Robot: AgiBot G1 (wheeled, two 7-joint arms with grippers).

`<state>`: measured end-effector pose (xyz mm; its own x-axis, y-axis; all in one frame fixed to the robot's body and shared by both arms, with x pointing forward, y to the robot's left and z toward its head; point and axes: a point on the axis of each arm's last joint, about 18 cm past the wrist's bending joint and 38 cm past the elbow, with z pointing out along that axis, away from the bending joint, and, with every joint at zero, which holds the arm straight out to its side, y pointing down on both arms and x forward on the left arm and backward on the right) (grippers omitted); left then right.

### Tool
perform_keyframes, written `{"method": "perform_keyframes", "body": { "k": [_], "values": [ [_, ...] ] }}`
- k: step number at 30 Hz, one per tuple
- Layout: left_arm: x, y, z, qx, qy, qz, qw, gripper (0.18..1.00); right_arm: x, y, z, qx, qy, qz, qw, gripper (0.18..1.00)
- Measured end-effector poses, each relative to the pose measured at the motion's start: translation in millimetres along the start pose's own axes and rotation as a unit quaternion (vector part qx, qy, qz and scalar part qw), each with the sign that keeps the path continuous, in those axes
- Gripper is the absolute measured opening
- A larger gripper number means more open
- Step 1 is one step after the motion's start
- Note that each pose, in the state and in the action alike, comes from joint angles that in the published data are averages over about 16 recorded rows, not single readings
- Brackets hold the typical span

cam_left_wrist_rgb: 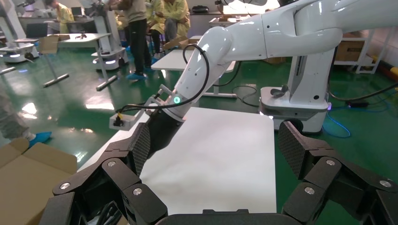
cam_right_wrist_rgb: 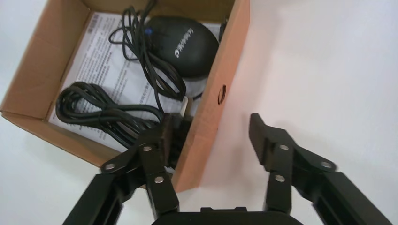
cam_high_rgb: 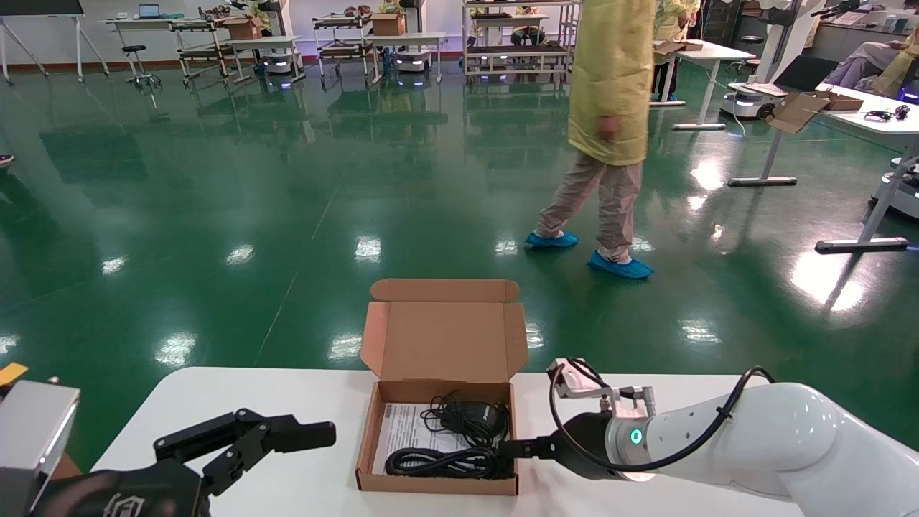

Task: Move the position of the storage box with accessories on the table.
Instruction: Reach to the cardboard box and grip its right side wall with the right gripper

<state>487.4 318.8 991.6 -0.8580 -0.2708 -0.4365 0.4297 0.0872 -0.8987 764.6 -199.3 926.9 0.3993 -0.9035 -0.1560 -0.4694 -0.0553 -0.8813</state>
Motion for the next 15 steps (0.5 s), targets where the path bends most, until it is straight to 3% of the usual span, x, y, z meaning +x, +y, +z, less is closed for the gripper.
{"method": "perform_keyframes", "body": {
  "k": [15],
  "values": [
    [0.0,0.0,0.0,0.000,0.000,0.000,1.0000,1.000,2.5,2.7,-1.0,-0.006,0.000,0.001,1.000,0.376]
  ]
}}
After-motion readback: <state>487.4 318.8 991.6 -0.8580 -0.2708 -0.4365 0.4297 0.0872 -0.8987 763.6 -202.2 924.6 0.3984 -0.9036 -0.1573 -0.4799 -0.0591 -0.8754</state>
